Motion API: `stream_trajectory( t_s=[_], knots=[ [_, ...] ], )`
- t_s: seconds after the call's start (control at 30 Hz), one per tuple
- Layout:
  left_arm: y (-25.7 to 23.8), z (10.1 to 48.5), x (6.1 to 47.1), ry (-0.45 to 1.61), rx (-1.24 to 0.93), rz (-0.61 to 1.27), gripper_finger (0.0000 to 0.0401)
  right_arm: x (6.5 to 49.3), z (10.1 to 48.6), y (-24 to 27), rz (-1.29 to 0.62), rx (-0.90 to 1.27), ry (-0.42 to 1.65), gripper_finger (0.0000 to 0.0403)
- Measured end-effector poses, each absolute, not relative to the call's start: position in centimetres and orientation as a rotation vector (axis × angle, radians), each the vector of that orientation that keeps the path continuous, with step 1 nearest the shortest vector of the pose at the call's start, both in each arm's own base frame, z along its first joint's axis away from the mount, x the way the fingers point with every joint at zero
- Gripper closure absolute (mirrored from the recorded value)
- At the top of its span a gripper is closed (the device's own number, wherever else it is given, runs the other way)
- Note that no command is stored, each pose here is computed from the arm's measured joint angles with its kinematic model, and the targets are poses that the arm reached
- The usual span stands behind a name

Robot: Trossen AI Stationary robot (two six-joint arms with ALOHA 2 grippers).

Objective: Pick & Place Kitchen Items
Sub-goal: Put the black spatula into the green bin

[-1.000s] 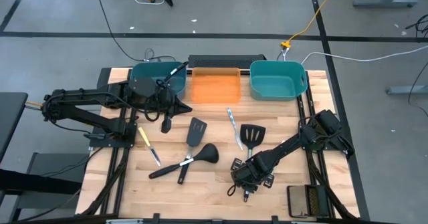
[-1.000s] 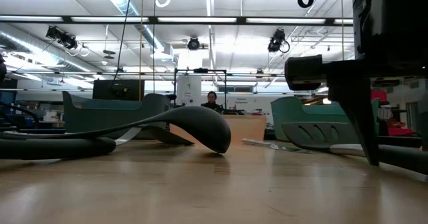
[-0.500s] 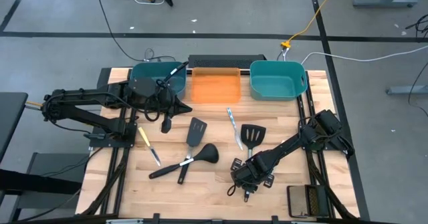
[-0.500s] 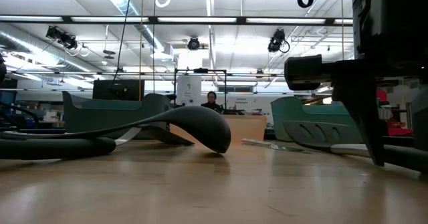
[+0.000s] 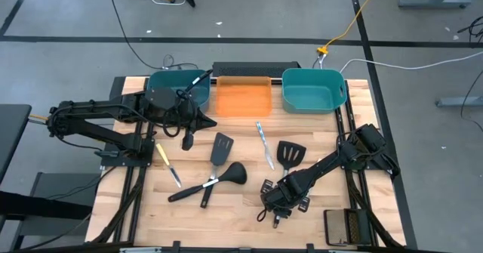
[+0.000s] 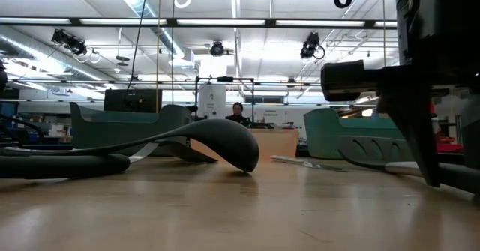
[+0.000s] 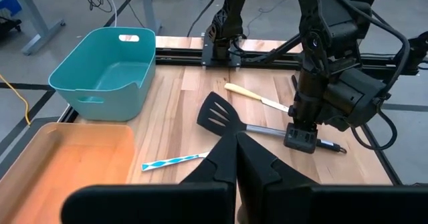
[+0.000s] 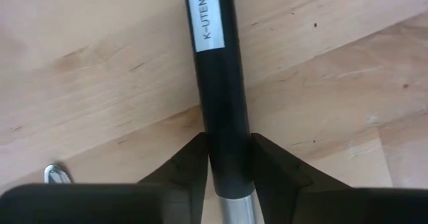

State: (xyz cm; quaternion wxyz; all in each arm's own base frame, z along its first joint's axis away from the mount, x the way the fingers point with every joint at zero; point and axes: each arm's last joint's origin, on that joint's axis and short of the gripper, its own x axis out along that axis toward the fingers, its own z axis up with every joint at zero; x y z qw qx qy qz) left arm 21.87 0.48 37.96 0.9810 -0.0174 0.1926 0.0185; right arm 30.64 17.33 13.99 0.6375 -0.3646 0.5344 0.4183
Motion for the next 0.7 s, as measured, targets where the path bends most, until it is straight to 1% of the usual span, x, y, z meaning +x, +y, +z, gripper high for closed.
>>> stream_trajectory(
  t_s=[0.7],
  knots=[
    [0.49, 37.96, 21.87, 0.388, -0.04, 0.039, 0.0397, 30.63, 14.0, 17.36, 0.966, -0.827, 1.217, 0.0311]
  ],
)
